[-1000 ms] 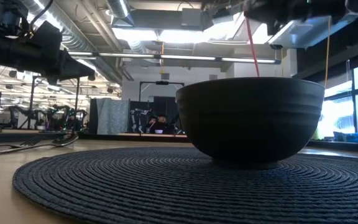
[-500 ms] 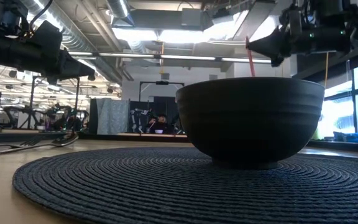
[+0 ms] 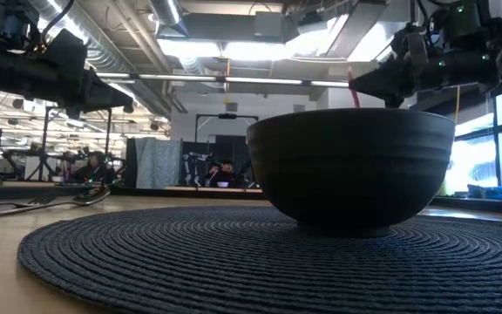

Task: Pick & Place Utensil
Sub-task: Put the orange straw into the orange cup, then put the orange cup on the blue mat to the top right of the black bowl

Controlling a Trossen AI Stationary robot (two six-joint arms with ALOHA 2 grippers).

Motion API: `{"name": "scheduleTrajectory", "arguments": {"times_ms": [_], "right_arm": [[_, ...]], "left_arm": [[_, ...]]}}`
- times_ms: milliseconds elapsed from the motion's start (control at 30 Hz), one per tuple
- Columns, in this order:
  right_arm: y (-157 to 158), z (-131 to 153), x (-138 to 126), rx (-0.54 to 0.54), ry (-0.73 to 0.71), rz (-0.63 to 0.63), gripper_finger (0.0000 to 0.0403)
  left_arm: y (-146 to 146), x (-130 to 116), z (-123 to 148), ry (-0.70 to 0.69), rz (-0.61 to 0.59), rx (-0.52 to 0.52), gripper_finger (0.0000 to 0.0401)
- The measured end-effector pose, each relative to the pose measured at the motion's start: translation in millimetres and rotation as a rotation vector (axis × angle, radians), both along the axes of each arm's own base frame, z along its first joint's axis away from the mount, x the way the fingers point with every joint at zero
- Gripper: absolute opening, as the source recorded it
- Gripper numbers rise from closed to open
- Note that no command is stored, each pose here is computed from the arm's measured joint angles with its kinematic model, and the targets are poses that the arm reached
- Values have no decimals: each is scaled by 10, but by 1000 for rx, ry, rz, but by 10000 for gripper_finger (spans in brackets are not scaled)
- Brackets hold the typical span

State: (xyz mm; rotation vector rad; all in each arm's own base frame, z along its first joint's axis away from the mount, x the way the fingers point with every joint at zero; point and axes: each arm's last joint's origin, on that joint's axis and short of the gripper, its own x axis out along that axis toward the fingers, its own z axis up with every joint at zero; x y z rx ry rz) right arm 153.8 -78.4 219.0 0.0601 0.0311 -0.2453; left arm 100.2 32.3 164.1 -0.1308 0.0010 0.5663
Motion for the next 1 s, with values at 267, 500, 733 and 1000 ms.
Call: {"name": "scheduleTrajectory", "arguments": {"times_ms": [267,500,733,1000], "right_arm": [[-19,509,57,-54,-110,29,146],[-22,829,67,14,37,37,218],[130,1275,-52,-25,259,93,230],[396,1370,-117,-35,601,112,217]], "left_arm": [[-4,2,0,-6,-14,-9,1],[-8,5,-1,-5,-34,-10,5],[-8,5,0,-13,-33,-22,2],[-8,5,-1,-13,-33,-23,5]]}}
